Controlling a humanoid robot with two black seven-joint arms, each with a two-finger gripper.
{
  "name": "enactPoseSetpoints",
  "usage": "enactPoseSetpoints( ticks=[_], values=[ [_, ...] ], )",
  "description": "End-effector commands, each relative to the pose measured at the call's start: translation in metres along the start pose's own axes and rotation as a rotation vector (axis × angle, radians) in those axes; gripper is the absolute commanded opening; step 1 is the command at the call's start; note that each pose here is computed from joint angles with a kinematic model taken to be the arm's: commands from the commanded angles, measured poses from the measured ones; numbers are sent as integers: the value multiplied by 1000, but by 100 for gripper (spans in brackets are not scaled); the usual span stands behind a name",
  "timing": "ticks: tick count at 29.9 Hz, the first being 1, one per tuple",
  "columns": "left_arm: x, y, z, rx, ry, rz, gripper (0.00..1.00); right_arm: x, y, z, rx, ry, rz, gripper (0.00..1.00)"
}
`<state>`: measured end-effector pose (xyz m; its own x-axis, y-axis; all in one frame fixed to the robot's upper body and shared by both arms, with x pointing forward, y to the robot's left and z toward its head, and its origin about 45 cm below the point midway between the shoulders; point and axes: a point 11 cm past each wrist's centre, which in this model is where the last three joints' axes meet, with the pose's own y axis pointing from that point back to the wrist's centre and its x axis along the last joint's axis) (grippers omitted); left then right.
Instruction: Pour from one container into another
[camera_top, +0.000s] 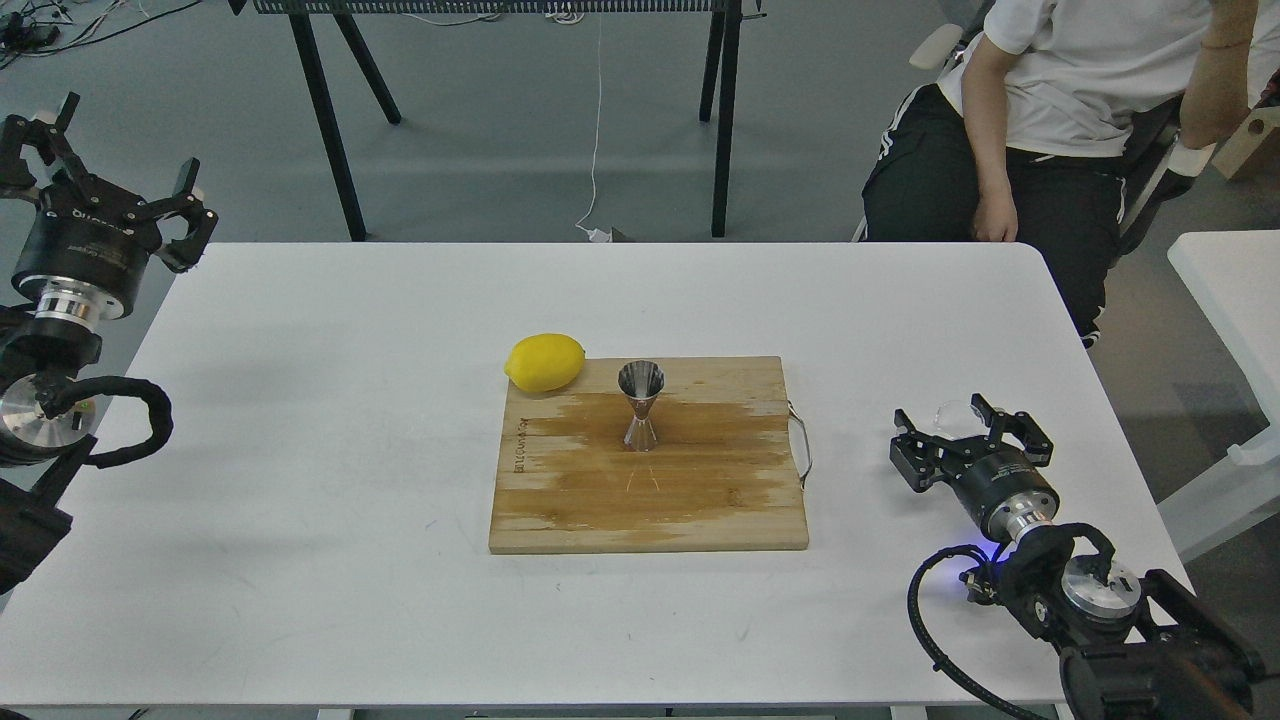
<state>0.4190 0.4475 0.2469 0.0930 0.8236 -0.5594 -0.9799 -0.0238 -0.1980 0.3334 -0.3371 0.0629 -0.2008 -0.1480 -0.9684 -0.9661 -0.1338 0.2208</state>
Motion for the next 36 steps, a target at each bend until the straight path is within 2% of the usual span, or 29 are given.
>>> enactPoseSetpoints(
  ticks=[1,11,15,20,22,27,36],
  values=[
    [0,0,1,-1,-2,-1,100,-12,-1,-13,11,34,-47,97],
    [-2,-2,1,-5,3,-4,100,-123,-40,-87,64,250,-220,99],
    [-2,-2,0,-6,5,-2,100,-155,-53,-94,74,309,-268,100],
    [-1,-2,0,-4,4,-1,100,-190,-66,-109,168,310,-322,100],
    [-1,-2,0,-4,5,-1,100,-202,-70,-115,211,311,-341,100],
    [-6,-6,1,-11,14,-8,100,-225,-80,-112,200,404,-356,100],
    [-16,-14,-6,-5,35,-23,100,-228,-87,-115,216,422,-333,100]
  ],
)
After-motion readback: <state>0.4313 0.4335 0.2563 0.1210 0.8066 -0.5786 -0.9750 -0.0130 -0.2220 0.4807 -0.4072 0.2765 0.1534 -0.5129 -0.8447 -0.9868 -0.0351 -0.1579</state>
